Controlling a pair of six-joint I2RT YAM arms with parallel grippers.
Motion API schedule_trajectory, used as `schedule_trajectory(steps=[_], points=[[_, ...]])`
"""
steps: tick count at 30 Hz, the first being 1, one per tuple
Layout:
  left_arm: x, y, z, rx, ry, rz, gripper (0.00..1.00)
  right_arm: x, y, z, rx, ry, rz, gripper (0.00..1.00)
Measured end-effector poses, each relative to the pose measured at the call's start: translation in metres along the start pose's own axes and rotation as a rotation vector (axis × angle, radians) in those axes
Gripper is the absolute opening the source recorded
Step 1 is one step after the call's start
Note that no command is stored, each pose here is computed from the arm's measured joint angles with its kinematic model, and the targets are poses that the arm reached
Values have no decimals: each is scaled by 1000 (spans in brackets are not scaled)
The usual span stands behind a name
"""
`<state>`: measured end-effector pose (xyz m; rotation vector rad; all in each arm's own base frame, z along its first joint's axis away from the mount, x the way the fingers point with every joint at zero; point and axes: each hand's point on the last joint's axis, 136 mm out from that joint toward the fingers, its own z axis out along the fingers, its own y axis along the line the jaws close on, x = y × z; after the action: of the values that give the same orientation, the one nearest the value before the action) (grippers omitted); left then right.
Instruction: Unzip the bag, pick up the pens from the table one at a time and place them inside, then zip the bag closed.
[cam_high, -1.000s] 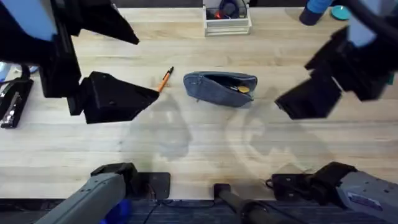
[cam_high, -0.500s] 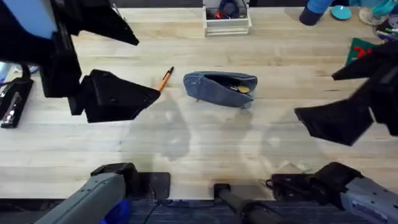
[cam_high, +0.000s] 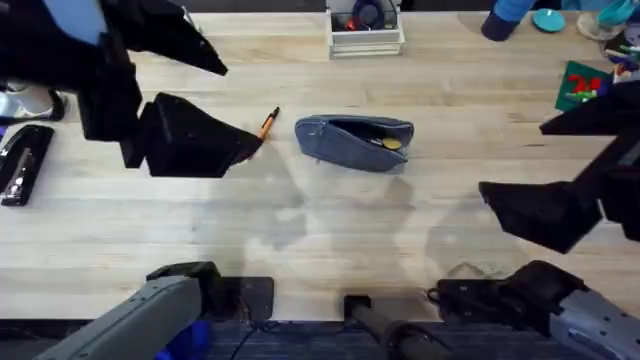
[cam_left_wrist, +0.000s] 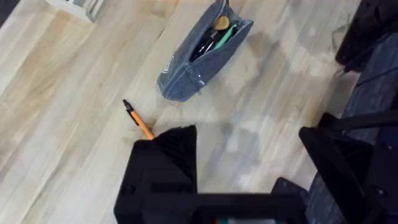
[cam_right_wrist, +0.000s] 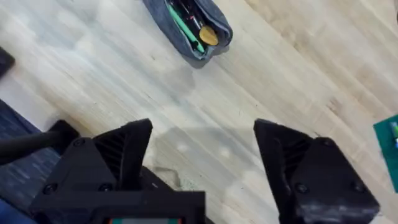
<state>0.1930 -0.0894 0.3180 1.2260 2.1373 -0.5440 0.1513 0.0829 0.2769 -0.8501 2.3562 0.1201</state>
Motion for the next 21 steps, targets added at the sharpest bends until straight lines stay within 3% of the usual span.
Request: schedule_trajectory(steps=[11, 15, 21], points=[[-3, 2, 4, 32, -18, -41, 993, -8, 13, -1, -77, -44, -172, 997], [-7, 6, 4, 20, -33, -131, 993, -8, 16, -1, -88, -49, -219, 997], [1, 29, 6, -75, 13, -362, 995, -8, 16, -1, -91, -51, -244, 998]])
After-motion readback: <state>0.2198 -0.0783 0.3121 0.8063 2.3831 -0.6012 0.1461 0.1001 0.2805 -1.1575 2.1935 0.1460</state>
